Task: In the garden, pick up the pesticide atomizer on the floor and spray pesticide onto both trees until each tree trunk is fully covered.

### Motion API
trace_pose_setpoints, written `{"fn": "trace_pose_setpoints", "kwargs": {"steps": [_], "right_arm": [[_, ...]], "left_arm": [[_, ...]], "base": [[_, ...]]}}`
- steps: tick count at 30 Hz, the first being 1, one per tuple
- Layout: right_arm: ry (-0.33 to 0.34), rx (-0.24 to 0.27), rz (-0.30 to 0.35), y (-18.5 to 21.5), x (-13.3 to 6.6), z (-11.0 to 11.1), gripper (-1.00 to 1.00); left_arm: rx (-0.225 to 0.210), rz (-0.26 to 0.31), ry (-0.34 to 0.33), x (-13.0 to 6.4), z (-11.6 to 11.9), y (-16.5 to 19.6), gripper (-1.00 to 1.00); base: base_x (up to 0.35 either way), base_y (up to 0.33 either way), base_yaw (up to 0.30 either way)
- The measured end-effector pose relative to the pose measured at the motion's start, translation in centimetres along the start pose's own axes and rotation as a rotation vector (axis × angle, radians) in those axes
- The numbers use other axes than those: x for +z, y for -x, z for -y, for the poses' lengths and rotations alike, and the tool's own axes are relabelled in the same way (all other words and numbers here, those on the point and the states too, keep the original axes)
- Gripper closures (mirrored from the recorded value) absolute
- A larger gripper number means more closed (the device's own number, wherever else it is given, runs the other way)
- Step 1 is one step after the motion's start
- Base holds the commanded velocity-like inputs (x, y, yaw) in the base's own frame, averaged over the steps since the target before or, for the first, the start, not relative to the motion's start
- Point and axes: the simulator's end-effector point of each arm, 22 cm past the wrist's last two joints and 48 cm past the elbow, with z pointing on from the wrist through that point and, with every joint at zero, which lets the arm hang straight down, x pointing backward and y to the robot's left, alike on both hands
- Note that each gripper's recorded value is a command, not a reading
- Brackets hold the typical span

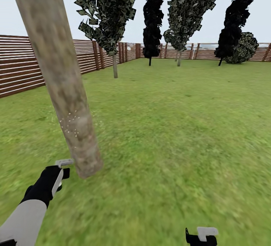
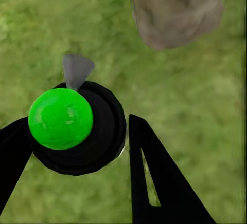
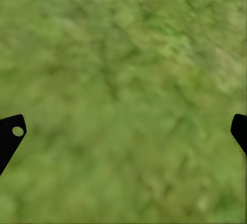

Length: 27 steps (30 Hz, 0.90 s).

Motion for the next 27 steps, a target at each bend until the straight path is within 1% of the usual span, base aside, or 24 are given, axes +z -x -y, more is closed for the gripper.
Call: {"fn": "trace_pose_setpoints", "kwargs": {"steps": [3,5,7,13,27], "right_arm": [[0.0,0.0,0.0,-0.01,0.02,0.0,-1.0],[0.001,0.0,0.0,-0.01,0.0,-0.08,-1.0],[0.001,0.0,0.0,-0.01,-0.02,-0.11,-1.0],[0.002,0.0,0.0,-0.02,-0.02,-0.12,-1.0],[0.006,0.003,0.0,0.02,-0.04,-0.46,-1.0]], "left_arm": [[-0.001,0.001,-0.007,0.03,0.17,0.02,1.0],[-0.003,0.001,-0.036,0.02,0.74,0.05,1.0],[0.0,0.002,-0.049,-0.04,0.99,0.1,1.0],[0.001,0.009,-0.048,-0.14,0.92,0.4,1.0],[0.005,0.009,-0.044,-0.14,0.87,0.43,1.0]], "base": [[0.044,-0.257,0.0],[0.129,-0.25,0.0],[0.242,-0.17,0.0],[0.297,-0.065,0.0],[0.007,-0.273,0.008]]}}
